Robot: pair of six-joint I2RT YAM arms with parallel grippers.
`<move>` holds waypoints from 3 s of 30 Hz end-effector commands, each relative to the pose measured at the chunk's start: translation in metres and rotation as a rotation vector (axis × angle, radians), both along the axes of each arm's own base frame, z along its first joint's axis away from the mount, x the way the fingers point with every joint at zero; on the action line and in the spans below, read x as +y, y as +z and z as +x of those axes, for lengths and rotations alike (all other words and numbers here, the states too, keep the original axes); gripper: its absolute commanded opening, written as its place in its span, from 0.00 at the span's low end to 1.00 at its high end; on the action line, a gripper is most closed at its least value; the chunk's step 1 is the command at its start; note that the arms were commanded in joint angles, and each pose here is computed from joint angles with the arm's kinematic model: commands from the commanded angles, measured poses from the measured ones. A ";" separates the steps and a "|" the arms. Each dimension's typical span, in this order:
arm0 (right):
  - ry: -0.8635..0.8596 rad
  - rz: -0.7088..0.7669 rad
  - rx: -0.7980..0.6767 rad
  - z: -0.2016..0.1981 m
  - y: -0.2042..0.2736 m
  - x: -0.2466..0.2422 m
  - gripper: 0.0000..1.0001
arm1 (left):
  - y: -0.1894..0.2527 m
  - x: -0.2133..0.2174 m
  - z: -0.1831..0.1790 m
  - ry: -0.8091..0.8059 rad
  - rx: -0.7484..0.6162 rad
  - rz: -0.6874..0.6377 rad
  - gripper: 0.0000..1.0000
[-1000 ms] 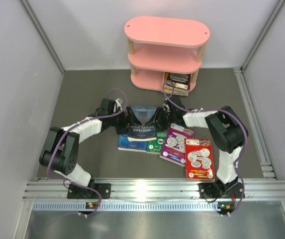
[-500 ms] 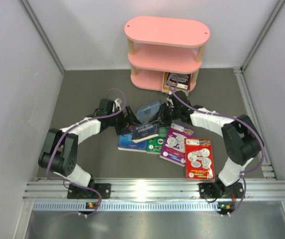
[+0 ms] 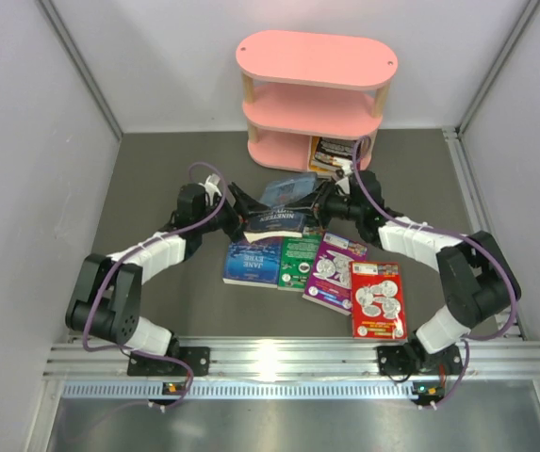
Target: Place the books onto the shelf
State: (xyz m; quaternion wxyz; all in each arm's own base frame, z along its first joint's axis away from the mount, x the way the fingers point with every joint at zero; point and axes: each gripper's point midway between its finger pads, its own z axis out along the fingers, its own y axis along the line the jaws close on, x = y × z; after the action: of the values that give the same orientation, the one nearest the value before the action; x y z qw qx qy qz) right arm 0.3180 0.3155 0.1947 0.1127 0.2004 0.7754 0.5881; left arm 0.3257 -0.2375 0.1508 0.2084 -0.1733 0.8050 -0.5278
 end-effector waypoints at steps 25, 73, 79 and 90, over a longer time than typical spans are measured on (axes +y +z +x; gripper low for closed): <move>-0.051 0.453 -0.295 -0.008 0.132 -0.021 0.00 | 0.104 -0.001 0.003 0.049 -0.168 -0.176 0.00; -0.067 0.184 -0.208 0.136 0.057 -0.105 0.00 | 0.074 -0.121 0.084 -0.208 -0.262 0.039 0.10; -0.019 0.378 -0.216 0.113 0.098 -0.092 0.00 | 0.077 -0.108 0.079 -0.183 -0.255 0.046 0.99; 0.024 0.593 -0.236 0.119 0.114 -0.087 0.00 | 0.073 -0.087 0.058 -0.133 -0.241 0.081 0.99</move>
State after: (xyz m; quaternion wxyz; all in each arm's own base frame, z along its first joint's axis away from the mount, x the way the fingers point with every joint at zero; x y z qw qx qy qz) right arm 0.4428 0.2302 0.2241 0.0719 0.2366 0.6384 0.7289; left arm 0.3966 -0.3287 0.2212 0.2706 -0.0622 0.8024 -0.5282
